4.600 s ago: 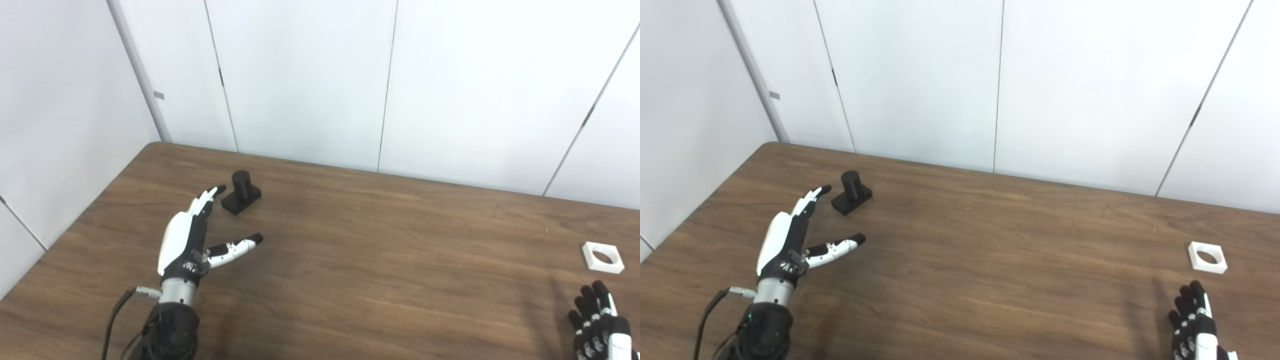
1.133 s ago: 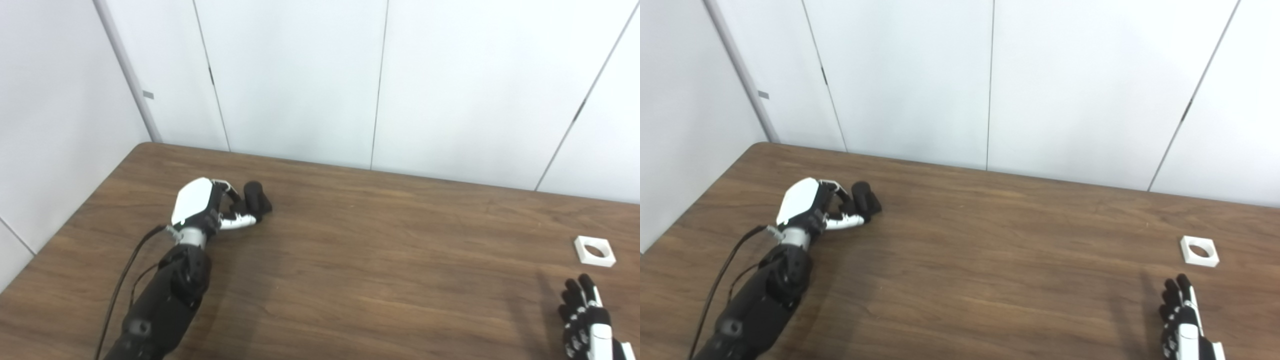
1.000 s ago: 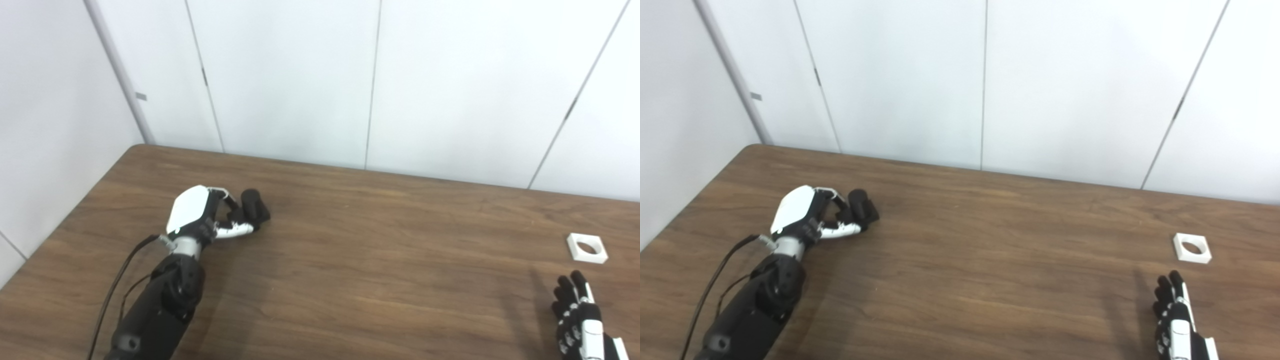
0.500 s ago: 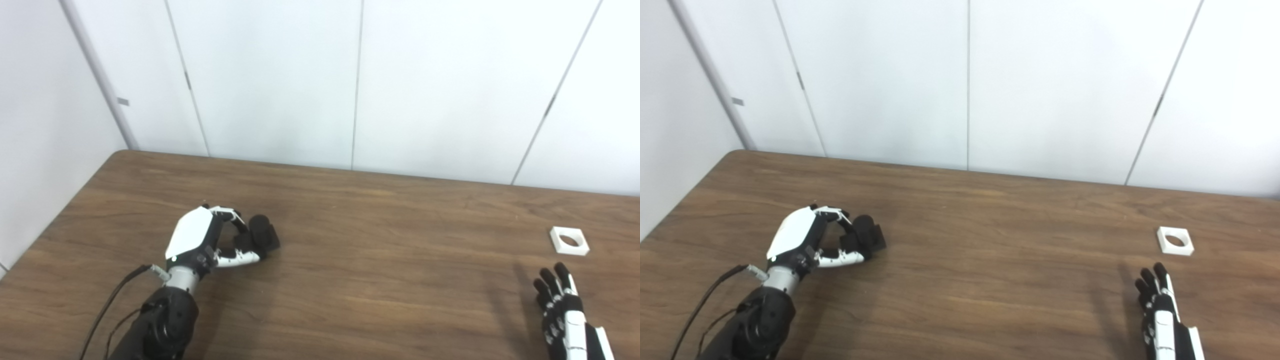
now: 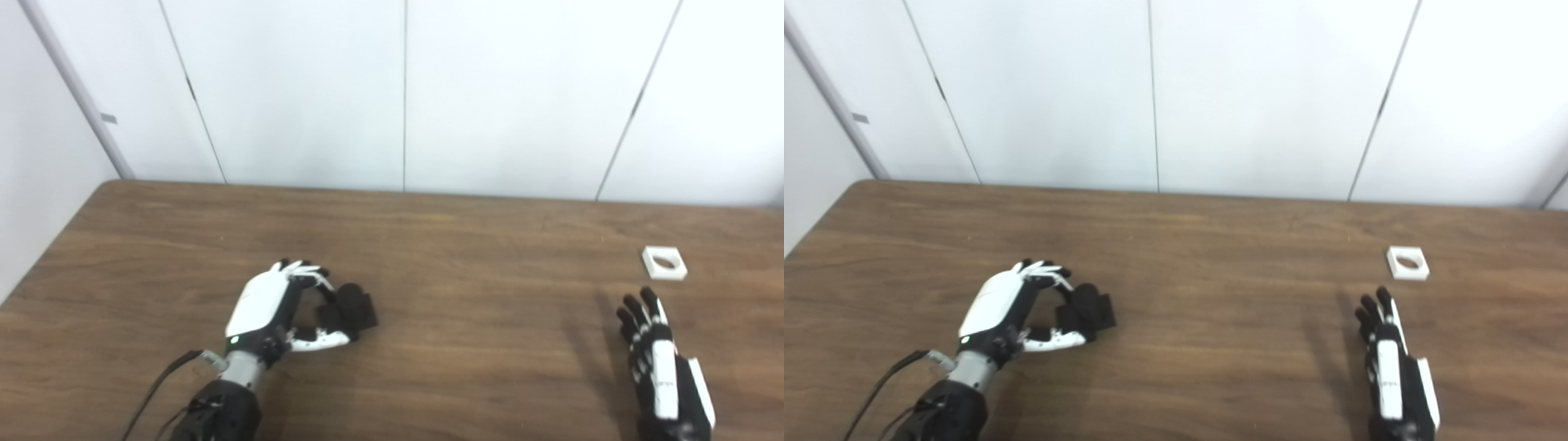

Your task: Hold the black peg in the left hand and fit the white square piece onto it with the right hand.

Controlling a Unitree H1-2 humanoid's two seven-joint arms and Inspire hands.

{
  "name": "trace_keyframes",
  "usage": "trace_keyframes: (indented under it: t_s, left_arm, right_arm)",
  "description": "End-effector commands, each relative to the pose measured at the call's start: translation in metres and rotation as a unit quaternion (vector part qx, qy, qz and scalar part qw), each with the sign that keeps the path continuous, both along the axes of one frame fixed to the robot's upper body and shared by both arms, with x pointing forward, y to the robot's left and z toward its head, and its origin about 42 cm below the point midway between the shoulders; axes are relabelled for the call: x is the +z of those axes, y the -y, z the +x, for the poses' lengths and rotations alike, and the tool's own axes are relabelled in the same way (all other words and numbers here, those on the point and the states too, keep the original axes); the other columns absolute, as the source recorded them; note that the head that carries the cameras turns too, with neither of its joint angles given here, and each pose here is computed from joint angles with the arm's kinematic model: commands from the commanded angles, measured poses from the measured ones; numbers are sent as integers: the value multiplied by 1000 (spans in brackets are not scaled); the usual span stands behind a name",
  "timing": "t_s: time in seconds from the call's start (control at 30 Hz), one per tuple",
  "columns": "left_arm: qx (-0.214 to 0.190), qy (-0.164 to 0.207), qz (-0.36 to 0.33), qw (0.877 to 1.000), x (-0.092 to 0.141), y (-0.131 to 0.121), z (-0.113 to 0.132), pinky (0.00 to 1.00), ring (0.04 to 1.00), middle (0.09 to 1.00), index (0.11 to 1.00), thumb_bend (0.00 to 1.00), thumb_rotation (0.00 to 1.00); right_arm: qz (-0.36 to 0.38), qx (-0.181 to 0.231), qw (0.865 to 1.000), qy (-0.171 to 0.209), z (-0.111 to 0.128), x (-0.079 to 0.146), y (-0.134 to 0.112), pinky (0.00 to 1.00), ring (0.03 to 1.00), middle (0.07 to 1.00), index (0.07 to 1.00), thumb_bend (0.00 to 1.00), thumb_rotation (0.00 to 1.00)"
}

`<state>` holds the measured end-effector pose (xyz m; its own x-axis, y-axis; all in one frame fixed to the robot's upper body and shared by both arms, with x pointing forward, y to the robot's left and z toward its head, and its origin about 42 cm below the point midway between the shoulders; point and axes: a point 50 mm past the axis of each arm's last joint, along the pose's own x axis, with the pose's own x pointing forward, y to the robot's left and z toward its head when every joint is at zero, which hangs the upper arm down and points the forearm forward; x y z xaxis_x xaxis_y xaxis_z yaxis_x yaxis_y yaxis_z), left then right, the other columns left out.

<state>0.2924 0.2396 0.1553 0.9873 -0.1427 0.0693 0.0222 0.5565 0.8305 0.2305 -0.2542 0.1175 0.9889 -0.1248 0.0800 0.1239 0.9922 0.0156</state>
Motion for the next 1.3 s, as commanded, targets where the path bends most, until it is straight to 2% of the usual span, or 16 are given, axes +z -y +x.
trace_keyframes:
  t_s: [0.0, 0.2, 0.47, 0.87, 1.27]
  left_arm:
    - [-11, 35, 16, 999, 15, 5, 1, 1000, 909, 806, 488, 516, 54]
    - [-45, 34, 39, 998, 9, 25, -8, 1000, 902, 804, 487, 517, 55]
    - [-77, 26, 73, 994, 2, 39, -17, 1000, 910, 807, 487, 521, 56]
    - [-109, -12, 93, 990, -12, 52, -26, 1000, 944, 820, 487, 522, 55]
    - [-125, -30, 89, 988, -21, 65, -29, 1000, 939, 815, 487, 523, 56]
  right_arm:
    - [7, 5, 1000, 10, -1, 5, -8, 969, 938, 946, 963, 467, 994]
    - [7, 1, 1000, 12, -1, 11, -11, 967, 930, 940, 958, 481, 978]
    - [4, -2, 1000, 9, -1, 16, -14, 964, 930, 936, 961, 475, 987]
    - [2, -2, 1000, 7, -2, 23, -15, 979, 925, 936, 962, 503, 1000]
    - [-1, -15, 1000, 16, 2, 33, -3, 988, 935, 945, 976, 543, 1000]
